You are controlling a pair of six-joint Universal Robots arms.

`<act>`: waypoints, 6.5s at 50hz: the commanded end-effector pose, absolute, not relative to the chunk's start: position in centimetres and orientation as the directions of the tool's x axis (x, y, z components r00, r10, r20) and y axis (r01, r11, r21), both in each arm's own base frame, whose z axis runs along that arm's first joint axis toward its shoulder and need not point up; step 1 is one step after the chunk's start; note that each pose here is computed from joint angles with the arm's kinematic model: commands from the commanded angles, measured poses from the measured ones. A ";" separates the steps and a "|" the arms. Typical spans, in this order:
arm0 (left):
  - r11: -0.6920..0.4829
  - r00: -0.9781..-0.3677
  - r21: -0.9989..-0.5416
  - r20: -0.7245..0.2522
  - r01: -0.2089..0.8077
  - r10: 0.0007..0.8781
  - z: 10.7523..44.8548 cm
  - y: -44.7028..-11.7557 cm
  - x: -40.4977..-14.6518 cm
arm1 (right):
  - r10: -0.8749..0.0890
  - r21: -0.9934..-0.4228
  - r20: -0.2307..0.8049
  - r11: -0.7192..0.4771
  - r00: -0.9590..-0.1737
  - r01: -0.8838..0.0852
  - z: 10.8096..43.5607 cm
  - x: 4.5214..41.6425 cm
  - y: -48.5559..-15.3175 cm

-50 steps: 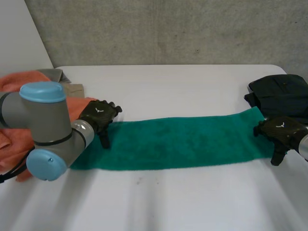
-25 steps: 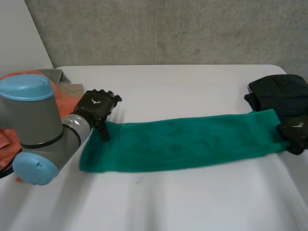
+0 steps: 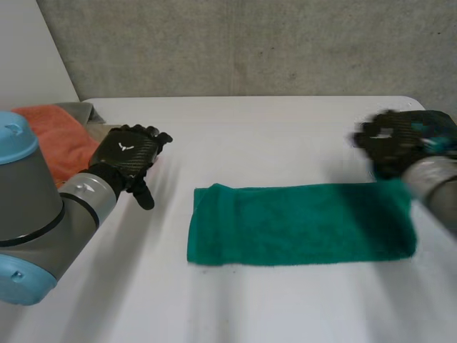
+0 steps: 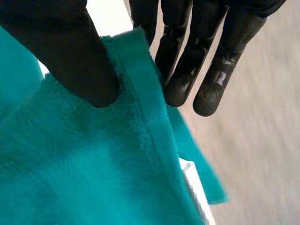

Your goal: Fold the laundry.

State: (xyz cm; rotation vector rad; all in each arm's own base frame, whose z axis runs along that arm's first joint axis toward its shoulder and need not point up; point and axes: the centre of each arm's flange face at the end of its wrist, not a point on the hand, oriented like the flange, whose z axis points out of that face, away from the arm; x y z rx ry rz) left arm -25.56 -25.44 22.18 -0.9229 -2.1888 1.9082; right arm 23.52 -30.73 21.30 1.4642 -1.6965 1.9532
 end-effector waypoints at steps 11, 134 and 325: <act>0.046 -0.814 -0.925 -0.308 0.377 0.492 21.7 -24.8 -25.2 | -0.597 -0.545 0.803 -0.734 0.002 -0.406 11.6 38.2 -15.8; -0.130 -0.473 -0.970 -0.216 0.207 0.854 25.9 -22.1 -33.5 | -0.766 -0.901 0.366 -0.151 -0.528 -0.406 12.5 32.6 -14.9; -0.054 -0.738 -0.997 -0.001 -0.047 0.675 24.6 -26.1 -35.9 | -0.512 -0.847 0.500 -0.122 -0.698 -0.517 17.3 19.9 -29.4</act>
